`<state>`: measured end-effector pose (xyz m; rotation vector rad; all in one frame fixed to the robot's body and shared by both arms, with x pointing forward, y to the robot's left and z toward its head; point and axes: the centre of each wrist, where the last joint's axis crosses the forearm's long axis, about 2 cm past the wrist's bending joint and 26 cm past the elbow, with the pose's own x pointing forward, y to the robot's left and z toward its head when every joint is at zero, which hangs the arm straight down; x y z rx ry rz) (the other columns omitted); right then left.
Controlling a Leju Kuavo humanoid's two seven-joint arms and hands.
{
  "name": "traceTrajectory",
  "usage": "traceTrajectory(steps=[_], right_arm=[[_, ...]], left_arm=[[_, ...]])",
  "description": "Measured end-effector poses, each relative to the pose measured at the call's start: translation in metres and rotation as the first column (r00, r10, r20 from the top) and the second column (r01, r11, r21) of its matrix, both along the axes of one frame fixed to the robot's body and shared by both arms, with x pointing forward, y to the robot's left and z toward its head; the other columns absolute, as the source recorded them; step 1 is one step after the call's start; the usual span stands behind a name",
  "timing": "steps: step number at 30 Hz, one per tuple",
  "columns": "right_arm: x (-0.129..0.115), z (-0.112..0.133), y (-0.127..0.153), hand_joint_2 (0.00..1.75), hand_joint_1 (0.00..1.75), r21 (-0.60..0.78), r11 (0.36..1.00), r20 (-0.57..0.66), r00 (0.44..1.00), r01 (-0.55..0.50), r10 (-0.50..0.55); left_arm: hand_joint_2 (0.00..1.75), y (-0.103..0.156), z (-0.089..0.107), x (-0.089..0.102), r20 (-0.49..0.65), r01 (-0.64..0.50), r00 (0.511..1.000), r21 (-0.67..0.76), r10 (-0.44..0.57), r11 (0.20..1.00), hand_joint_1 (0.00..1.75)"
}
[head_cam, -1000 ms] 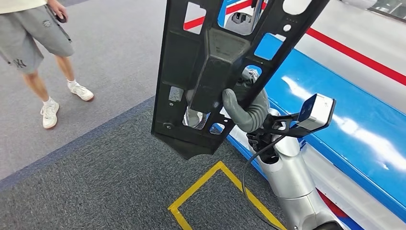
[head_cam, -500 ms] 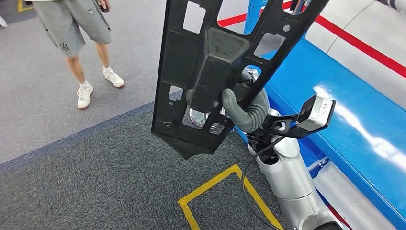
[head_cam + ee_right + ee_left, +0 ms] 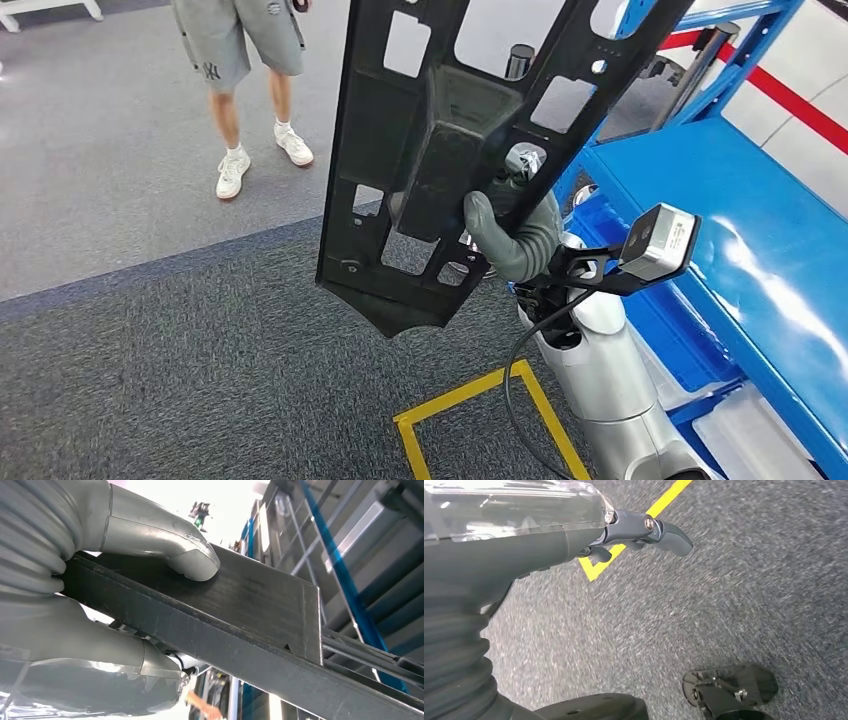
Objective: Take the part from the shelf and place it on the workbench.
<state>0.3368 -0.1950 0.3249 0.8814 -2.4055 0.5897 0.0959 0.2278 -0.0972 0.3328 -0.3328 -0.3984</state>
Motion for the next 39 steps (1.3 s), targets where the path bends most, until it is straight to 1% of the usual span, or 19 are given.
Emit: traceTrajectory(steps=[14,23,32,39], right_arm=[[-0.0001,0.0018,0.0005,1.75,1.73,0.002,1.0,0.006,1.0,-0.003,0.003],[0.0,0.0065,0.0009,1.75,1.73,0.003,1.0,0.019,1.0,-0.004,0.004],[-0.0021,0.0061,-0.0018,1.75,1.73,0.0,1.0,0.015,1.0,0.017,-0.017],[-0.0016,0.0093,-0.0038,1.75,1.73,-0.002,1.0,0.028,1.0,0.012,-0.012]], left_arm=[[1.75,-0.0007,0.0007,0.0027,0.006,0.001,1.0,-0.002,-0.001,1.0,0.0],[1.75,0.0,-0.0002,-0.0009,-0.004,0.009,1.0,0.004,-0.009,1.0,0.0],[1.75,-0.0002,0.0005,0.0025,-0.001,0.024,1.0,0.006,-0.024,1.0,0.0],[1.75,0.0019,0.0011,0.0059,0.007,0.025,1.0,0.011,-0.025,1.0,0.0]])
